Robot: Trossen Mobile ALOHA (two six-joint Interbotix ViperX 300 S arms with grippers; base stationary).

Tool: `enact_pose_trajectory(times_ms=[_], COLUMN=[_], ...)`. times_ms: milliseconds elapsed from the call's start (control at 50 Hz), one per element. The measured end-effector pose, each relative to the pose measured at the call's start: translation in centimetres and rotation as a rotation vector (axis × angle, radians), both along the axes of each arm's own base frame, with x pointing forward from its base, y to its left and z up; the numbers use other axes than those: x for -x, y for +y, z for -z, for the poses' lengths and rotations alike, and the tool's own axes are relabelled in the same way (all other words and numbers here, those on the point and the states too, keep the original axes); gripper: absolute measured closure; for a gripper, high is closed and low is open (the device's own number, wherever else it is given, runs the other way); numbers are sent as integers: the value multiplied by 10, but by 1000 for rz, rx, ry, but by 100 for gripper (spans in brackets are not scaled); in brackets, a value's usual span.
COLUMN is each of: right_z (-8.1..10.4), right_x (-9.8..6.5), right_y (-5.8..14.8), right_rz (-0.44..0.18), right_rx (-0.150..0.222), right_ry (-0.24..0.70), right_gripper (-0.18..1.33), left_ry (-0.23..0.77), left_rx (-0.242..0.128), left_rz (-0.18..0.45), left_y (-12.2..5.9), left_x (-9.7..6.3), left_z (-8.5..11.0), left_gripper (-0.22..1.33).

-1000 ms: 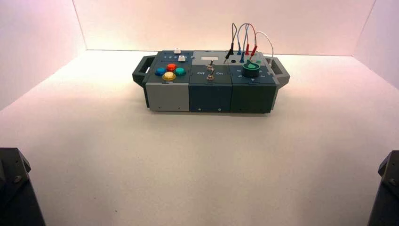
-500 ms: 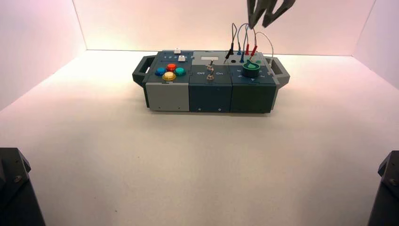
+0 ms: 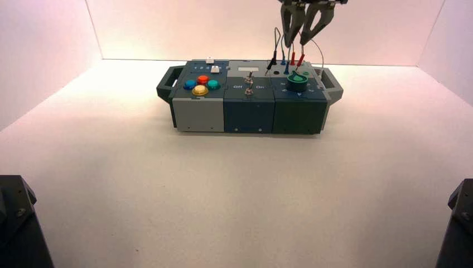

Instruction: Pull the blue wire.

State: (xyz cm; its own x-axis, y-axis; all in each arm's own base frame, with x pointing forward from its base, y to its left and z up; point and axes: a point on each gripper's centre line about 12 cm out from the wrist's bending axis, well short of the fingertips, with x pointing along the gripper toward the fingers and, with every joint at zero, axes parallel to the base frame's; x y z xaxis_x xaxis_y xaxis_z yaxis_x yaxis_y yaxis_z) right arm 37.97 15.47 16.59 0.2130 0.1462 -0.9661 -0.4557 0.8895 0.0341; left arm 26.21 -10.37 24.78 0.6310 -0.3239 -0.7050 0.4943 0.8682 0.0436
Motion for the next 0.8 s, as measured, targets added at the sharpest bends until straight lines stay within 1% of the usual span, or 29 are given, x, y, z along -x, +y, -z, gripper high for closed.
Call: enact_pose_trajectory(times_ms=[100,220,380,460,660,800], right_z=[6,11,18,21,26,30], right_x=[-5,-9,-14,-16,-20,-23], right_y=[2,3,5,5,4,4], right_rz=[2,4,4,7,-2,-2], right_rx=[5,7,12,17,45,51], right_ry=[10,19,28,32,36,40], right_gripper=[7,8,13,13,13,13], left_ry=[18,35,46,47,47,47], left_rx=[-13,-13,-5,-4,-4,-2], left_rz=[35,49,54,56,56,55], left_y=[-6,-10,-13,-14,-14,-14], left_x=[2,2,2,3,3,3], left_z=[-3,-3,-1,-2,-2,-2], left_gripper=[127,127,127,127,127,127])
